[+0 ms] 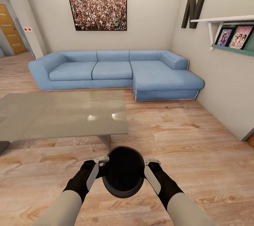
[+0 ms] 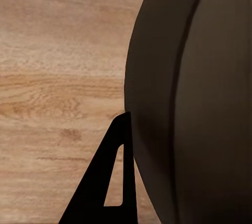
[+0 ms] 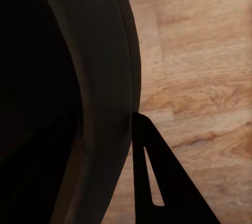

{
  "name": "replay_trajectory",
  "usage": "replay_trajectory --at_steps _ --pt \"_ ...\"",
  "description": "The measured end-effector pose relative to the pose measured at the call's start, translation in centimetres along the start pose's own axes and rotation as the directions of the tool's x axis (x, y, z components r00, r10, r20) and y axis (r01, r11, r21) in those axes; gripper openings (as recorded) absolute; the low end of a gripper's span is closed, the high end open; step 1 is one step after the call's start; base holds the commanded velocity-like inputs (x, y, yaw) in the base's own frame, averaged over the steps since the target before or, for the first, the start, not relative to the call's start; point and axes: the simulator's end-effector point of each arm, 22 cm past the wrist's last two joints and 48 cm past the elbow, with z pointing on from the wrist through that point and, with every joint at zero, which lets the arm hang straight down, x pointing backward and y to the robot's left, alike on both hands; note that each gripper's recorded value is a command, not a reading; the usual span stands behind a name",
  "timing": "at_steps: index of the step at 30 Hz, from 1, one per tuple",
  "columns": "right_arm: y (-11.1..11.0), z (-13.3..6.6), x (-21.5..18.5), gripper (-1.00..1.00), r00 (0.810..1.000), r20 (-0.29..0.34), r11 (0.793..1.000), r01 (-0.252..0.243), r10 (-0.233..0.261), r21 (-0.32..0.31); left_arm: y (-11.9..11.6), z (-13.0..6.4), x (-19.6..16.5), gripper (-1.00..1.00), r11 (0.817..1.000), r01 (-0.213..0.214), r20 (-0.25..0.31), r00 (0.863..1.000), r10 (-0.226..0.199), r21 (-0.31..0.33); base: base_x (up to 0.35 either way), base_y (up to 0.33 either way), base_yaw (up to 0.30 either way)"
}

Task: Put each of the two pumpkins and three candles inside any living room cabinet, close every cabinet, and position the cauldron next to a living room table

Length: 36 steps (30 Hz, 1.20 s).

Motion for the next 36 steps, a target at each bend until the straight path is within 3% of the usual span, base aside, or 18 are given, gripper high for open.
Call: replay_trajectory --at_steps 36 --pt "-0.9 6.6 4.2 -1.0 1.0 0.001 1.0 0.0 0.0 0.0 1.1 6.7 4.0 -1.0 1.0 0.001 0.001 1.0 -0.001 0.0 0.0 0.0 0.0"
